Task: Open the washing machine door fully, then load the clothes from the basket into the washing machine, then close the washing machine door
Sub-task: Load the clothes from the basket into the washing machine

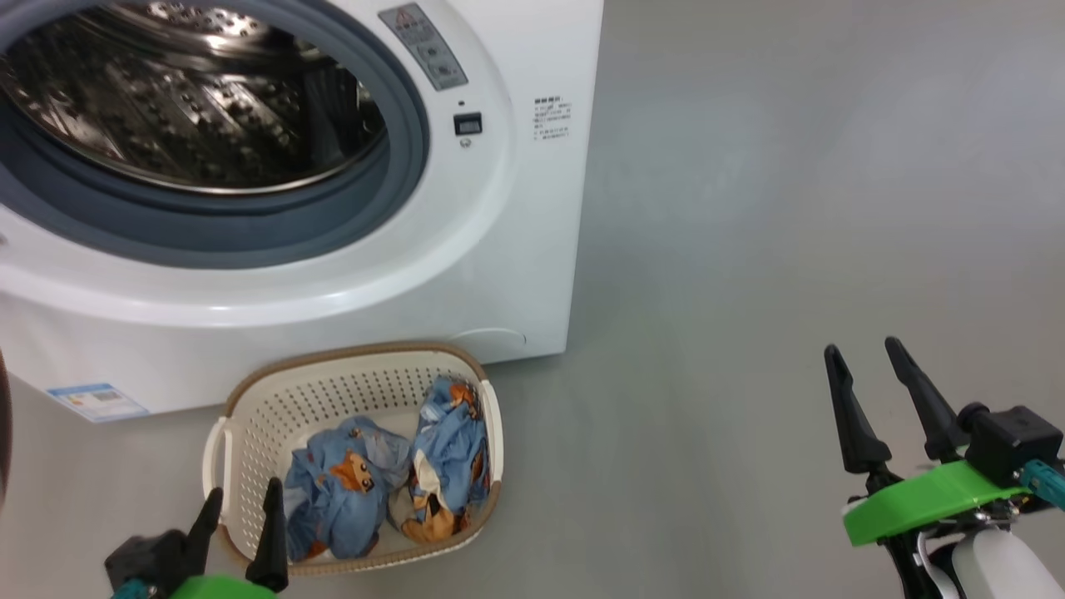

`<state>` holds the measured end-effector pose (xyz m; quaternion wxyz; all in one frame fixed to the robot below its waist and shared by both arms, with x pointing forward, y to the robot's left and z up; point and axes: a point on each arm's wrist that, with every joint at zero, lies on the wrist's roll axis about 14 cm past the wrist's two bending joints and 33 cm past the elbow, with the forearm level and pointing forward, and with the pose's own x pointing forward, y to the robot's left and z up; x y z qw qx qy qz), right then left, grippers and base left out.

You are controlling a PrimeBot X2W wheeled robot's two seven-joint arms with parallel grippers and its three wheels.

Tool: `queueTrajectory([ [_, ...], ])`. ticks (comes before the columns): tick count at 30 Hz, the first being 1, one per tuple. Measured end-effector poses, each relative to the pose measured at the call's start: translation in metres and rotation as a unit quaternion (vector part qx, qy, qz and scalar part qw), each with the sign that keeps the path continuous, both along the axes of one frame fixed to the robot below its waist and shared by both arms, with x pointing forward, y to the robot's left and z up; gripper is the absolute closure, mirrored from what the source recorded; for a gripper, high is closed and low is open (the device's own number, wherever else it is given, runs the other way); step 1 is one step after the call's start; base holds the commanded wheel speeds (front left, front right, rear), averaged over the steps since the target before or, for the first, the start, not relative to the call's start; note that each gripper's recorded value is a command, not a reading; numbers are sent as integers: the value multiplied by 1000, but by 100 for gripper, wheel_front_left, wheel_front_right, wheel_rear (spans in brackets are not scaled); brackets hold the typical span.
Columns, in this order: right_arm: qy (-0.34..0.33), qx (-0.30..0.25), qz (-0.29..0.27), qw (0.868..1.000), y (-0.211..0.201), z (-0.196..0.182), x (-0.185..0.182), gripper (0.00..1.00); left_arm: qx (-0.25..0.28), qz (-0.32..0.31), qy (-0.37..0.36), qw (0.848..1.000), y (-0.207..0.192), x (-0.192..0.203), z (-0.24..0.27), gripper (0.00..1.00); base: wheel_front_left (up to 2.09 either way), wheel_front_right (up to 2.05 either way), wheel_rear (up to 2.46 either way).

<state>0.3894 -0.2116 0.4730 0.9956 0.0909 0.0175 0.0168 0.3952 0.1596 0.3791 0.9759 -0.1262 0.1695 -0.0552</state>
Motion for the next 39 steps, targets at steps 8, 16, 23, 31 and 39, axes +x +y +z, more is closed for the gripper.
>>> queueTrajectory([
  [8,3,-1,18,1000,14,-7,25,0,-7,-13,59,998,-17,19,-37,0,0,0,0],
  [16,7,4,32,999,26,-14,45,0,3,-38,120,992,-29,32,-75,0,0,0,0],
  [23,9,4,45,999,36,-23,65,0,24,-56,163,985,-31,54,-104,0,0,0,0],
  [31,25,4,49,998,39,-44,82,0,51,-66,222,972,-22,70,-142,0,0,0,0],
  [39,42,0,44,998,34,-61,87,0,65,-68,279,956,-13,74,-174,0,0,0,0],
])
